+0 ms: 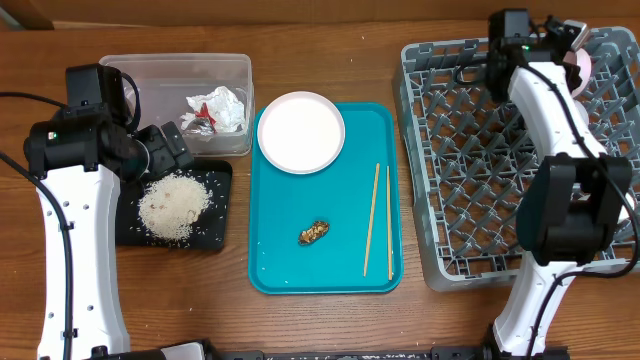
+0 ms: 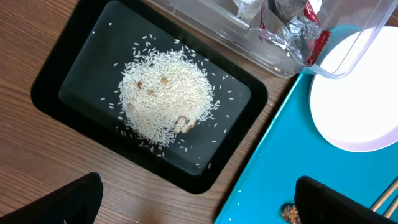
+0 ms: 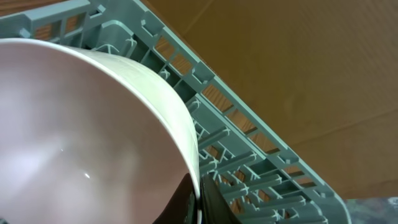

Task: Sort waste into correct bins and load items into the dishwasher
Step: 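Carry the pink bowl into the dish rack and release it, then reach the left gripper to the brown food scrap and grasp it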

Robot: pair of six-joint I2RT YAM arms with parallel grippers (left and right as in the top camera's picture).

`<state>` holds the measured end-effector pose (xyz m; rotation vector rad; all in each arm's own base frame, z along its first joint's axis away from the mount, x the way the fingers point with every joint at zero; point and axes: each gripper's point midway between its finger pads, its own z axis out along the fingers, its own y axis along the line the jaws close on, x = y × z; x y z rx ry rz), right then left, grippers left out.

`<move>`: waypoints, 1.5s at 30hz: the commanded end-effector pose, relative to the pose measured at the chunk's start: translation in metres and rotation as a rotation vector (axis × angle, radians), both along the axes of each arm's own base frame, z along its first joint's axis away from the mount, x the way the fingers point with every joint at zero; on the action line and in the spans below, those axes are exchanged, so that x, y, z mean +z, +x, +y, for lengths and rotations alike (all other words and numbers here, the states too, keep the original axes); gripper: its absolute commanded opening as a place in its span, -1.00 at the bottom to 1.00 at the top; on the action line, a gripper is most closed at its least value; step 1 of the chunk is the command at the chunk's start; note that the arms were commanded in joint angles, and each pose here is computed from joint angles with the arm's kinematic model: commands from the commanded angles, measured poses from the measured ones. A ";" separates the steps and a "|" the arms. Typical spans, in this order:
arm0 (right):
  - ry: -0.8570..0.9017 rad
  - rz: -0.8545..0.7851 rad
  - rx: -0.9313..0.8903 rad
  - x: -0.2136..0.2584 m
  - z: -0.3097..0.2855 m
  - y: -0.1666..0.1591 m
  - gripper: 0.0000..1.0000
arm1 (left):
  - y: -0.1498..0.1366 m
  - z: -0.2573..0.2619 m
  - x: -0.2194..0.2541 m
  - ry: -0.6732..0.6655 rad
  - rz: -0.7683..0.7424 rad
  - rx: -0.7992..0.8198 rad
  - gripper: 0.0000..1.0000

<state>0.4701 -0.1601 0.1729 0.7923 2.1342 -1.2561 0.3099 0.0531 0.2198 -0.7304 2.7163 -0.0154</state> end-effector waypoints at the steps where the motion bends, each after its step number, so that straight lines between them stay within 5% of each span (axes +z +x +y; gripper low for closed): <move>1: 0.074 -0.011 0.009 -0.015 0.013 0.002 -0.92 | 0.003 0.001 0.007 0.003 -0.025 0.012 1.00; 18: 0.314 0.161 0.095 -0.055 0.084 -0.023 -0.92 | 0.003 0.001 0.007 0.003 -0.024 0.012 1.00; 28: 0.358 0.119 0.074 -0.023 0.094 -0.043 -0.80 | 0.003 0.001 0.007 0.003 -0.024 0.012 1.00; 36: 0.639 -0.044 0.198 0.034 0.132 -0.056 -0.73 | 0.003 0.001 0.006 0.003 -0.023 0.012 1.00; 45: 0.968 0.088 0.429 0.042 0.193 -0.082 -0.46 | 0.005 -0.009 0.006 -0.049 -0.031 -0.015 1.00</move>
